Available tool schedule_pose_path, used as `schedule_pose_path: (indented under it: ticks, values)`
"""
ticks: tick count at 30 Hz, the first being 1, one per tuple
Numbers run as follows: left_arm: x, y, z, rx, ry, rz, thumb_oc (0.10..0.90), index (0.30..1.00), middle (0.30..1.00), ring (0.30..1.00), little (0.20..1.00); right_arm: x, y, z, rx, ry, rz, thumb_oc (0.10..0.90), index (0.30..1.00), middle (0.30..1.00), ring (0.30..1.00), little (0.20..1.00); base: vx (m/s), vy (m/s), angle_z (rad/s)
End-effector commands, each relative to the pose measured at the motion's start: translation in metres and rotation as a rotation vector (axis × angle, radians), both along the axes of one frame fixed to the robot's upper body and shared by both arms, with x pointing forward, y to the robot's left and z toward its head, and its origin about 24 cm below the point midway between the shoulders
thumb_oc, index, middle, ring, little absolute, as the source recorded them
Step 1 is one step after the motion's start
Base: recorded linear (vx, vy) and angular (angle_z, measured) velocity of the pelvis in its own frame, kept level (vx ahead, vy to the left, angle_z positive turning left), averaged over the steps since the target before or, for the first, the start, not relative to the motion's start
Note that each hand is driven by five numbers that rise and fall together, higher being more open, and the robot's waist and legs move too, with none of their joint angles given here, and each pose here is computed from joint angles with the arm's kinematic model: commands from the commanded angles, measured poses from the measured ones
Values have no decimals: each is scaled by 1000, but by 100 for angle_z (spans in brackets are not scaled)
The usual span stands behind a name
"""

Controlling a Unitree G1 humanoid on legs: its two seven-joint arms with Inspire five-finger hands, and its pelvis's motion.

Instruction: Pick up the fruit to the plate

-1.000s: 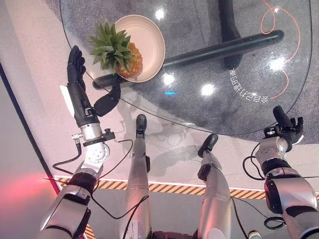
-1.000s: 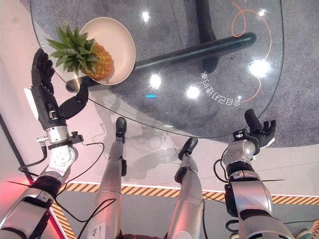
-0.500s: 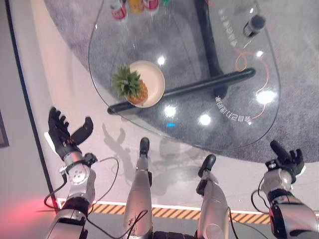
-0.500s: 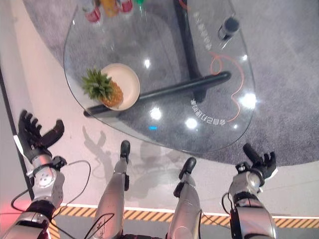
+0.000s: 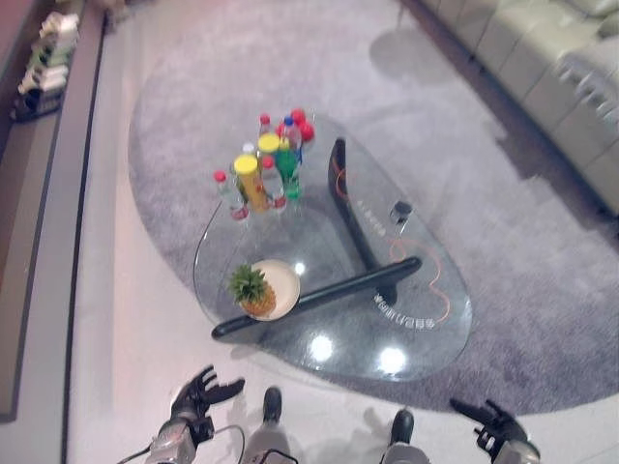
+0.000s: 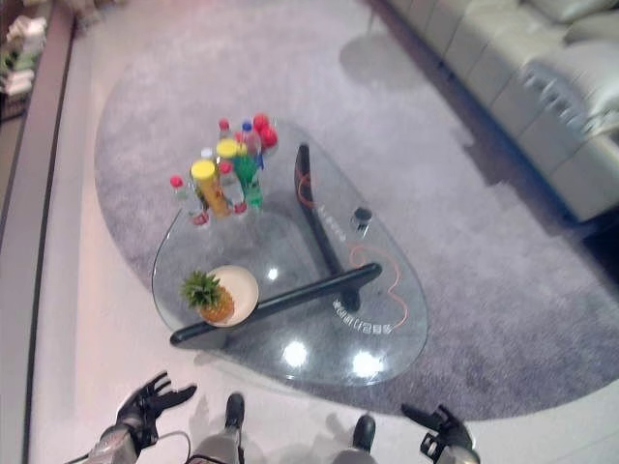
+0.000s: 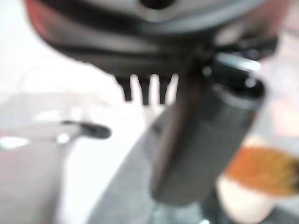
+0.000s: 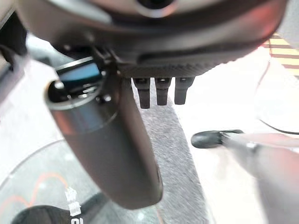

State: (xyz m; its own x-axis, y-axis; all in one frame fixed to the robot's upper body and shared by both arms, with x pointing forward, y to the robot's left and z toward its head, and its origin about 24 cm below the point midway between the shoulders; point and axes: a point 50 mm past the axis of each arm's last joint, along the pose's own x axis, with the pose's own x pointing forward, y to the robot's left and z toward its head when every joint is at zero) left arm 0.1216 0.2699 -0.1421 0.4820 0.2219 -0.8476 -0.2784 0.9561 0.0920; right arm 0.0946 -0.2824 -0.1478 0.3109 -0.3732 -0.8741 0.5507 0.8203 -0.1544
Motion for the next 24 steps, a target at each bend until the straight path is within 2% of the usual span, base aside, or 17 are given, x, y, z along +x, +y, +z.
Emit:
schedule_pose_path:
  ticks: [1, 8, 24]
  values:
    - [-6, 6, -2, 25, 129, -57, 800, 900, 900, 900, 900, -12, -15, 3, -31, 91, 59, 800, 900, 900, 900, 900, 110, 33, -3]
    - [-28, 1, -10, -7, 301, -128, 800, 900, 900, 900, 900, -26, -2, -5, 8, 222, 147, 800, 900, 900, 900, 900, 85, 13, -3]
    - [-43, -8, -16, -45, 363, -168, 800, 900, 900, 900, 900, -39, 8, -11, 36, 297, 218, 800, 900, 900, 900, 900, 17, -2, -2]
